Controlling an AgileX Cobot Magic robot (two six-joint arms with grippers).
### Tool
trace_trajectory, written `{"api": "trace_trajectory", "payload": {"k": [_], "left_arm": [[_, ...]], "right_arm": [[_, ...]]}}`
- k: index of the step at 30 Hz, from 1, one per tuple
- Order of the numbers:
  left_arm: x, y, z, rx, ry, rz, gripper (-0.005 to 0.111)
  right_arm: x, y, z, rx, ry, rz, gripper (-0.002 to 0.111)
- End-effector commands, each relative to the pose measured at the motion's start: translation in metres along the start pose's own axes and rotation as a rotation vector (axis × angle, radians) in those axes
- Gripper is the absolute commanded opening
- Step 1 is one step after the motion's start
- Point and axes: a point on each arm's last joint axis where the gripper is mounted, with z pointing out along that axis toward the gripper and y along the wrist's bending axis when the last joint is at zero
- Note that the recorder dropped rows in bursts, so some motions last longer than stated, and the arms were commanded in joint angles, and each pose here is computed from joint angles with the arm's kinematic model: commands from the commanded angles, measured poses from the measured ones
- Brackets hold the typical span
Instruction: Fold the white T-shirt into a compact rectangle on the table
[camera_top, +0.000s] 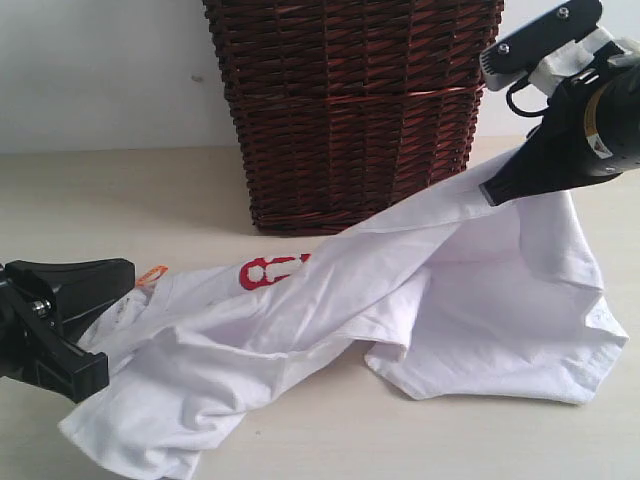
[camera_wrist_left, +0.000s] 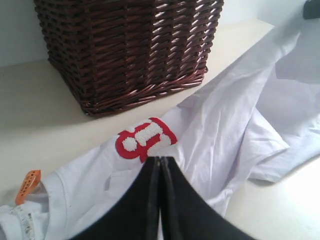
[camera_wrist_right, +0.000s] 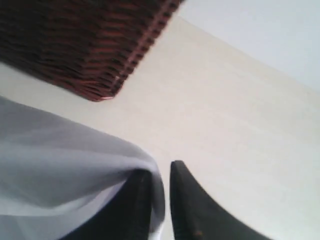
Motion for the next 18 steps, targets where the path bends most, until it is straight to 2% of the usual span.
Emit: {"api": "trace_trajectory", "payload": {"k": [1,4,5,10,12,17,18], "left_arm": [[-0.003,-0.003,0.001,0.024,-0.018,-0.007,0.0],[-0.003,-0.004,0.001,0.037,-0.015,0.006,0.0],[-0.003,-0.004,0.001,0.039,-0.014,0.008,0.0],[-0.003,-0.005,0.001,0.052,-0.016,0.01,0.0],[-0.003,-0.005,0.001,0.052,-0.016,0.01,0.0],[-0.003,-0.005,0.001,0.052,-0.016,0.01,0.0],[-0.003,-0.005,0.001,0.052,-0.016,0.01,0.0]], "right_arm": [[0.008,-0.01,0.026,0.023,0.035,0.065,0.032],[0.013,-0.013,0.039,0.023,0.062,0.092,0.049],[0.014,-0.014,0.041,0.03,0.071,0.091,0.051],[0.011,-0.029,0.037,0.145,0.129,0.172,0.052],[0.008,-0.031,0.032,0.141,0.144,0.21,0.052],[-0.001,-0.015,0.003,-0.171,0.105,0.167,0.052],[0.003,-0.006,-0.003,-0.282,0.161,0.15,0.052]]}}
